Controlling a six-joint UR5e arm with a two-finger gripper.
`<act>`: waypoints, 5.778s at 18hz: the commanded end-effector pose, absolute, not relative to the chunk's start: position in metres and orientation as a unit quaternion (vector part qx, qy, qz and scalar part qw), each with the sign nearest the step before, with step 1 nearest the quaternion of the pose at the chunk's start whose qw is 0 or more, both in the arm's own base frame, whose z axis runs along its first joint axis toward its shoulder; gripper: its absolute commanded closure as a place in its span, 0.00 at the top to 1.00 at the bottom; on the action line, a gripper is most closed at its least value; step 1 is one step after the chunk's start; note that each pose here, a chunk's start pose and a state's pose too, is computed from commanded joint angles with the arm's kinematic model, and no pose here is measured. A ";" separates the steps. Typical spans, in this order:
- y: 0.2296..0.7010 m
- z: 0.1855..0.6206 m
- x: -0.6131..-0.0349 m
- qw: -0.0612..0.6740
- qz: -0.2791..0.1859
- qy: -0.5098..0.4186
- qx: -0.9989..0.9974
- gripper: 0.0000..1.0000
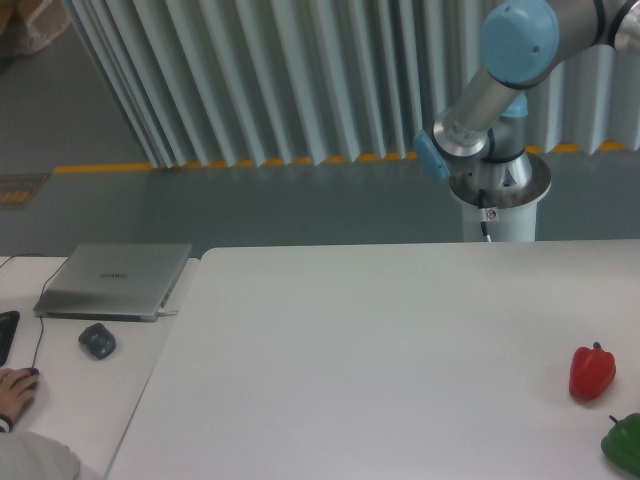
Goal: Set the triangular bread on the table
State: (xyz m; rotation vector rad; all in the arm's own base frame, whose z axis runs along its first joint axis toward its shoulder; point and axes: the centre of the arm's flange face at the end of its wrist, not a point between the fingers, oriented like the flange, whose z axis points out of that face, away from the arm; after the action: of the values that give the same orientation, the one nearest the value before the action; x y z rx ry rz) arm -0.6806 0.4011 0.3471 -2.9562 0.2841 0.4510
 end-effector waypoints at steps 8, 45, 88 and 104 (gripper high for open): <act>0.427 0.309 -0.683 0.072 0.149 0.097 -0.981 1.00; 0.429 0.452 -0.487 0.222 0.084 -0.078 -0.968 0.00; 0.423 0.434 -0.498 -0.033 0.016 0.234 -0.972 1.00; 0.454 0.392 -0.506 0.008 0.027 0.275 -0.961 1.00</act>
State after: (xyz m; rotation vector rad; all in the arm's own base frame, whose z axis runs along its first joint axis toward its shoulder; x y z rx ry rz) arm -0.5064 0.4544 0.3917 -3.0047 0.8589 0.0829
